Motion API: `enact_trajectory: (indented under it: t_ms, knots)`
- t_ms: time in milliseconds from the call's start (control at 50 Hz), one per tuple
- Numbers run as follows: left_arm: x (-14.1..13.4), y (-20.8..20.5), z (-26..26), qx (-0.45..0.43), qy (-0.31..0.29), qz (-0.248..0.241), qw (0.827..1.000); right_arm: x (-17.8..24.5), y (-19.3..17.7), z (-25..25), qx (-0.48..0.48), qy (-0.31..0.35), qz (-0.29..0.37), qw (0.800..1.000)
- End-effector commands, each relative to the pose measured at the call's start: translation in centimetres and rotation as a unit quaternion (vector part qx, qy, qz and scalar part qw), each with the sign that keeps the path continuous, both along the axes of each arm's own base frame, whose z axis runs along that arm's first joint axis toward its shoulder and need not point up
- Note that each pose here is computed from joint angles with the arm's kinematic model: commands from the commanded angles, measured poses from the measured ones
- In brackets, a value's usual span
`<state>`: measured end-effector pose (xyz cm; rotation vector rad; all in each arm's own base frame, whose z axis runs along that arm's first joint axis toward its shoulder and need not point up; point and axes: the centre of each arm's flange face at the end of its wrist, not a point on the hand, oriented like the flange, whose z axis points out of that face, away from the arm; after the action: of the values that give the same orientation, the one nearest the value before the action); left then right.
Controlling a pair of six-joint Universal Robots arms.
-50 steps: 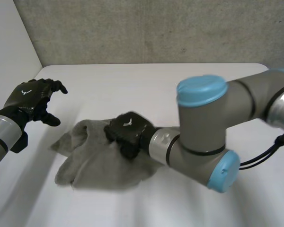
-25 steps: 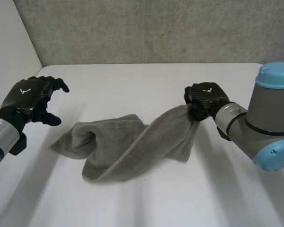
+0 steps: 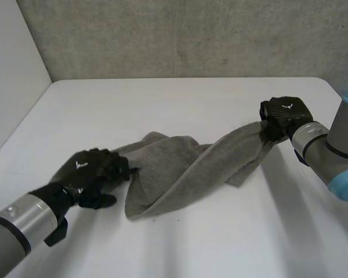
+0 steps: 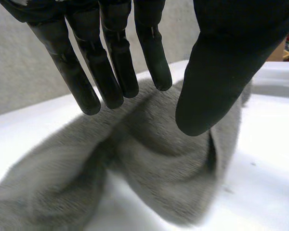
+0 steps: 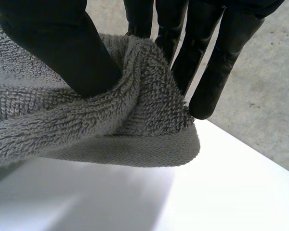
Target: Fold the towel.
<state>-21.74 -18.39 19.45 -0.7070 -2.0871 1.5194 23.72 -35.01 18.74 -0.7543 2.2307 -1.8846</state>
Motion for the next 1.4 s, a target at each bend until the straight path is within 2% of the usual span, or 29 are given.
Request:
enact_trajectory:
  t_ms: [20,280,320,420,840,1140,1200,1260,1280,1320,1340,1380,1400]
  knots:
    - [-0.4,1.5,-1.3,0.024,-0.007,-0.015,1.000,0.3,0.4,-0.4,0.007,0.001,0.006,1.000]
    - [-2.1,0.4,-5.4,0.087,-0.045,-0.039,0.994,0.3,0.6,-0.7,0.012,0.002,0.008,1.000]
    - [-2.4,0.1,-6.1,0.082,-0.072,-0.028,0.994,0.3,0.7,-0.7,0.012,0.002,0.008,1.000]
    - [-2.5,-1.1,-6.5,0.066,-0.096,0.005,0.993,0.4,0.8,-0.7,0.013,0.001,0.012,1.000]
    - [-5.1,-2.2,-7.0,0.047,-0.093,-0.020,0.994,0.3,1.0,-1.1,0.011,0.000,0.013,1.000]
    - [-5.5,-2.4,-6.5,0.036,-0.091,-0.023,0.995,0.2,0.6,0.9,-0.014,0.001,0.013,1.000]
    - [-5.3,-3.1,-5.3,0.019,-0.083,-0.014,0.996,0.2,0.8,1.8,-0.031,0.021,0.019,0.999]
    - [-5.3,-4.2,-2.5,-0.029,-0.069,-0.006,0.997,0.5,2.7,2.2,-0.039,0.120,0.065,0.990]
    - [-5.3,-4.2,-2.5,-0.029,-0.069,-0.006,0.997,0.5,2.7,2.2,-0.039,0.121,0.065,0.990]
    - [-5.3,-5.6,-1.0,-0.061,-0.071,0.001,0.996,1.2,4.7,1.7,-0.026,0.218,0.122,0.968]
    - [-5.3,-5.6,-1.0,-0.061,-0.071,0.001,0.996,1.2,4.7,1.7,-0.026,0.219,0.122,0.968]
    - [-5.2,-7.1,0.3,-0.092,-0.090,0.004,0.992,2.4,5.8,2.3,-0.046,0.277,0.160,0.946]
    - [-5.2,-7.1,0.3,-0.093,-0.090,0.004,0.992,2.4,5.8,2.3,-0.046,0.278,0.161,0.946]
